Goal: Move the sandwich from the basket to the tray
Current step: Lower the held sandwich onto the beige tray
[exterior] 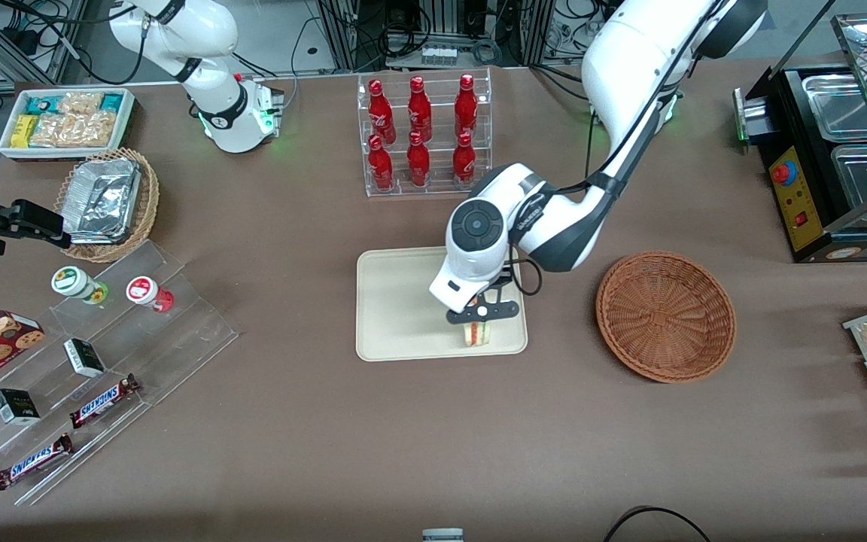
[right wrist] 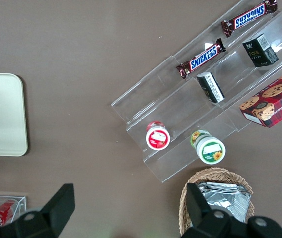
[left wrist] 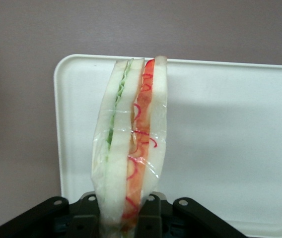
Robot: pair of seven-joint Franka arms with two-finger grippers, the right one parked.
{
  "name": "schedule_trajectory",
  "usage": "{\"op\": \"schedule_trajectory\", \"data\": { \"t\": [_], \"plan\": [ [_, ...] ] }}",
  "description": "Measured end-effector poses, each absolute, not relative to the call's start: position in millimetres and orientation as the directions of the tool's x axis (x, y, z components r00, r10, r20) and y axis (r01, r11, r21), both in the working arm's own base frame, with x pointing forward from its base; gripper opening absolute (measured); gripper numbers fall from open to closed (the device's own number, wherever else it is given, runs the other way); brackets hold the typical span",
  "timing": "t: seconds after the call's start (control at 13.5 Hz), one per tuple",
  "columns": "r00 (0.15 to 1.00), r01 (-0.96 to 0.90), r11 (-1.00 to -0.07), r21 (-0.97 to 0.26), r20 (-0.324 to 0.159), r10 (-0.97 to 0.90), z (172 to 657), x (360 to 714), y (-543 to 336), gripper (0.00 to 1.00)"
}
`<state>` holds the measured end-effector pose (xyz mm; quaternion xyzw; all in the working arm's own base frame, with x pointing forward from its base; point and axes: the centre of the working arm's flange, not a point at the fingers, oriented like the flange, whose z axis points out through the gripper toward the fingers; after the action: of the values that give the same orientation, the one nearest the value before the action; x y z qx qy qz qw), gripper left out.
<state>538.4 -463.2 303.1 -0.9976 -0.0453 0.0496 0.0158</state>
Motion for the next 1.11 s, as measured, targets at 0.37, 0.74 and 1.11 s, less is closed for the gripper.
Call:
{"op": "schedule_trajectory", "data": {
  "t": [0.37,0.74,1.11],
  "plan": [
    [0.992,0.043,-0.998,-0.035,-0.116,0.046,279,524,-496,0.19],
    [0.991,0.017,-0.999,-0.045,-0.133,0.023,260,513,-510,0.19],
    [0.99,0.005,-0.999,-0.05,-0.143,0.012,246,508,-518,0.19]
  ]
}}
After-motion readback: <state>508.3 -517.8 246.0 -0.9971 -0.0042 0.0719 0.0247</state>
